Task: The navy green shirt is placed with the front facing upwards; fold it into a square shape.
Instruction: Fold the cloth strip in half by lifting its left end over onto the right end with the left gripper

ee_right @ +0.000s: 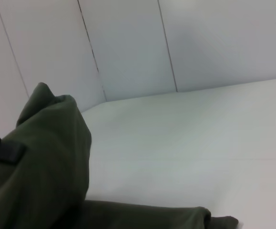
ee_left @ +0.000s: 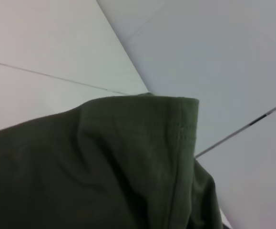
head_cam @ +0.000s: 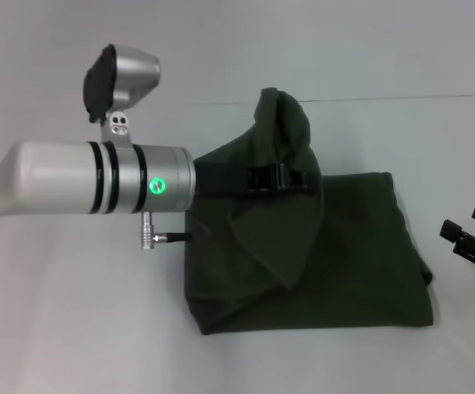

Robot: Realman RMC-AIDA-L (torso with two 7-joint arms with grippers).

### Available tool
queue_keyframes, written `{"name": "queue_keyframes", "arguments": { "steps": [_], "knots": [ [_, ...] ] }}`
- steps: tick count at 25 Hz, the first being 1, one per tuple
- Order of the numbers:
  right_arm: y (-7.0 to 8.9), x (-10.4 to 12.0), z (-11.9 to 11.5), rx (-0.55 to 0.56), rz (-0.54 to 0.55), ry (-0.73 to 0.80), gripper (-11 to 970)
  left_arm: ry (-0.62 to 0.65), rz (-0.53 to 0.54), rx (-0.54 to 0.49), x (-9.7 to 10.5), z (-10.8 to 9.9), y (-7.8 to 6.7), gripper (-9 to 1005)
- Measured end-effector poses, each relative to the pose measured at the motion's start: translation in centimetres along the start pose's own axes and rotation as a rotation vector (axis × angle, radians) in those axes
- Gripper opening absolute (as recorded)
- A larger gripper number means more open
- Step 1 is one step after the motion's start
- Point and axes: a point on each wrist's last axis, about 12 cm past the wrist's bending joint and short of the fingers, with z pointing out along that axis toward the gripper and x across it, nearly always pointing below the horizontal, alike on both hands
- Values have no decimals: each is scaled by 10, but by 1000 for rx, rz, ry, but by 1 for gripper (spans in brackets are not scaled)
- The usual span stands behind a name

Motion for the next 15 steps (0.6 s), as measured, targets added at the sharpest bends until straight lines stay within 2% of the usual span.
{"name": "queue_keyframes", "arguments": {
  "steps": [7, 15],
  "knots": [
    [1, -1, 2, -5, 0, -4, 794, 22, 3, -30, 10, 16, 1, 141],
    [1, -1, 2, -9, 5, -6, 794, 9, -15, -44, 14, 25, 4, 148]
  ]
}}
